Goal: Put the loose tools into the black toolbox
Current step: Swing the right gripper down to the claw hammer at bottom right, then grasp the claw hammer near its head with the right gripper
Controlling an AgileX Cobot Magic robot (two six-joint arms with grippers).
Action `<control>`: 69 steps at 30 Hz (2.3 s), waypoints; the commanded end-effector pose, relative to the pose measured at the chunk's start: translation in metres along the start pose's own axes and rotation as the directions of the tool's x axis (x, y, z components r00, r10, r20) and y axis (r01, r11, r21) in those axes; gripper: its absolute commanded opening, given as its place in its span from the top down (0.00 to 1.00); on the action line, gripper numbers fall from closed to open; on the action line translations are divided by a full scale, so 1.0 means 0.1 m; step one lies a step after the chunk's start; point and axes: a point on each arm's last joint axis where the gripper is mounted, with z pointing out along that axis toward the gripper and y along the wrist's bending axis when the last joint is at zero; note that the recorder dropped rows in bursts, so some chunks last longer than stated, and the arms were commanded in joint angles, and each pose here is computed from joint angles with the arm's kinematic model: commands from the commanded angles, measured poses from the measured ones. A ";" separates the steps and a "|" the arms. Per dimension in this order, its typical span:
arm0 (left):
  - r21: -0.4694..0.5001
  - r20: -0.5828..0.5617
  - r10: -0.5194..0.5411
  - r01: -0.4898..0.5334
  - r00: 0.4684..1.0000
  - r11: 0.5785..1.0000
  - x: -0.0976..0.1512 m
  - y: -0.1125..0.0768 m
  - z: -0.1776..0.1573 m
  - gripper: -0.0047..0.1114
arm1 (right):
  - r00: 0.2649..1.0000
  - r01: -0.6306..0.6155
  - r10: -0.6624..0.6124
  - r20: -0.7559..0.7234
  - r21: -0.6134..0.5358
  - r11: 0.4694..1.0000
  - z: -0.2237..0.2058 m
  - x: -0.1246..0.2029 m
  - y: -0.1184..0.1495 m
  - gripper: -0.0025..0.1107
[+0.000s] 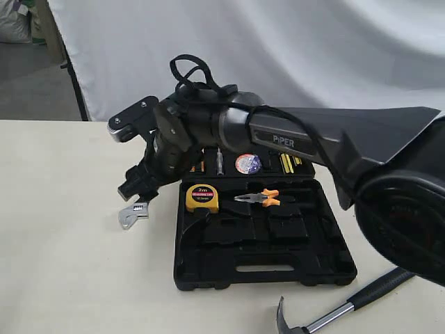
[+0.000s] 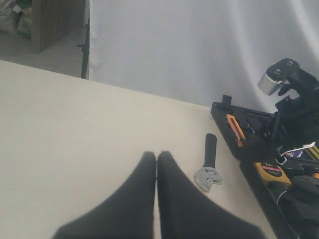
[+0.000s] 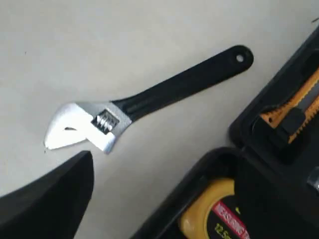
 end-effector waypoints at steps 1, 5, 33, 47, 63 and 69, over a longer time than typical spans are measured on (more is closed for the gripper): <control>-0.021 0.020 0.000 0.001 1.000 1.000 -0.02 0.01 0.00 0.95 | 0.994 0.082 -0.080 -0.074 0.025 0.996 -0.24 0.00 -0.09 0.33; -0.021 0.020 0.000 0.001 1.000 1.000 -0.02 0.01 0.00 0.95 | 0.975 0.117 -0.111 -0.192 0.022 0.993 -0.45 0.07 -0.13 0.33; -0.021 0.020 0.000 0.001 1.000 1.000 -0.02 0.01 0.00 0.95 | 0.740 0.448 -0.505 -0.444 -0.233 0.863 -1.78 1.38 -0.16 0.33; -0.021 0.020 0.000 0.001 1.000 1.000 -0.02 0.01 0.00 0.95 | 0.529 0.707 -0.795 -0.297 -0.363 0.607 -1.37 1.89 -0.03 0.33; -0.021 0.020 0.000 0.001 1.000 1.000 -0.02 0.01 0.00 0.95 | 0.424 0.668 -0.845 -0.326 -0.517 0.535 -0.91 2.08 0.06 0.33; -0.021 0.020 0.000 0.001 1.000 1.000 -0.02 0.01 0.00 0.95 | 0.416 0.656 -0.848 -0.329 -0.536 0.531 -0.79 2.12 0.09 0.33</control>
